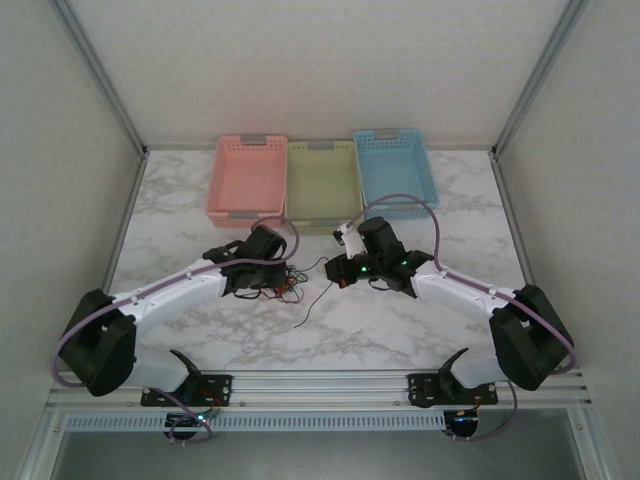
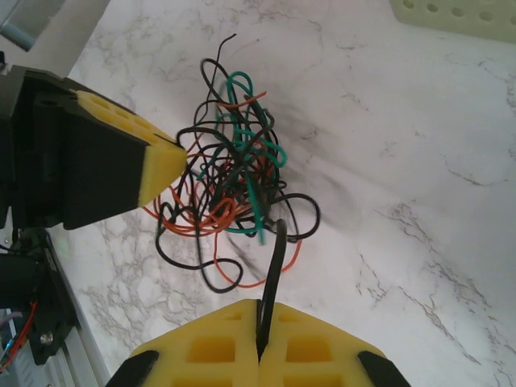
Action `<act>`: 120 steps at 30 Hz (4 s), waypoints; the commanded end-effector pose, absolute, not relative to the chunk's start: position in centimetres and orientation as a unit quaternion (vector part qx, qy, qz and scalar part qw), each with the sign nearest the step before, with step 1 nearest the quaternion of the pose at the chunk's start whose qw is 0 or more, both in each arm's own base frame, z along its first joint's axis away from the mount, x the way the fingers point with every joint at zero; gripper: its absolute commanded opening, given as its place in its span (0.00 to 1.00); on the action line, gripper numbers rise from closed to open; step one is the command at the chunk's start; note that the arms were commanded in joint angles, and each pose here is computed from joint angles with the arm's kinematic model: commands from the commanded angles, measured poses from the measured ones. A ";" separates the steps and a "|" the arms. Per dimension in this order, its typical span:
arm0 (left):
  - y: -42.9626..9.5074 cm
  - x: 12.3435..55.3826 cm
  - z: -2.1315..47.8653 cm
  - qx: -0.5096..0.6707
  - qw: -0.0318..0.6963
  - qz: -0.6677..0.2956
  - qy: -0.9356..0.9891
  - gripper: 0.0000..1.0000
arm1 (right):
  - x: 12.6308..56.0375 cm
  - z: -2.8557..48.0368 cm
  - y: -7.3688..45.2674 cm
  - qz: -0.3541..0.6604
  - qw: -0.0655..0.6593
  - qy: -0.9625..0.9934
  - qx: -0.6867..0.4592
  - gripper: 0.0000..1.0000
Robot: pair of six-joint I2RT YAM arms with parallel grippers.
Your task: Untangle the cables
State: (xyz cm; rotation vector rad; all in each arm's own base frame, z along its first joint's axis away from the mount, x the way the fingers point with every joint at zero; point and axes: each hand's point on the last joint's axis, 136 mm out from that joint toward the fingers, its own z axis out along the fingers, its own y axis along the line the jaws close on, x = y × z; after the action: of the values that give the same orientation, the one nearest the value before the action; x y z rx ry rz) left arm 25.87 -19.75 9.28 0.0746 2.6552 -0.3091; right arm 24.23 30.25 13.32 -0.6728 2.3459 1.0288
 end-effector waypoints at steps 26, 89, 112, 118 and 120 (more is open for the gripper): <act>-10.3 23.7 15.9 -0.053 0.316 0.018 0.947 0.00 | 30.1 15.0 17.9 0.228 0.329 0.910 -0.110 0.00; -7.9 22.9 21.8 -0.046 0.352 0.002 0.935 0.00 | 31.8 40.4 6.5 0.131 0.584 0.800 0.030 0.00; -7.9 23.0 21.4 -0.046 0.348 0.007 0.936 0.00 | 50.5 32.1 7.4 0.037 0.504 0.860 0.069 0.00; -7.9 22.9 21.4 -0.047 0.348 0.007 0.936 0.00 | 53.6 25.7 7.9 0.030 0.439 0.895 0.069 0.00; -7.9 22.9 21.4 -0.046 0.349 0.008 0.936 0.00 | 54.7 23.3 8.0 0.027 0.415 0.907 0.072 0.00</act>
State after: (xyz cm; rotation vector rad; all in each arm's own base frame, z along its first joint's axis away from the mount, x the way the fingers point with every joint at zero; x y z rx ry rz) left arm 22.96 -8.01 21.74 -0.1233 2.4192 0.0141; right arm 53.55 8.12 24.74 0.1629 2.2400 0.0759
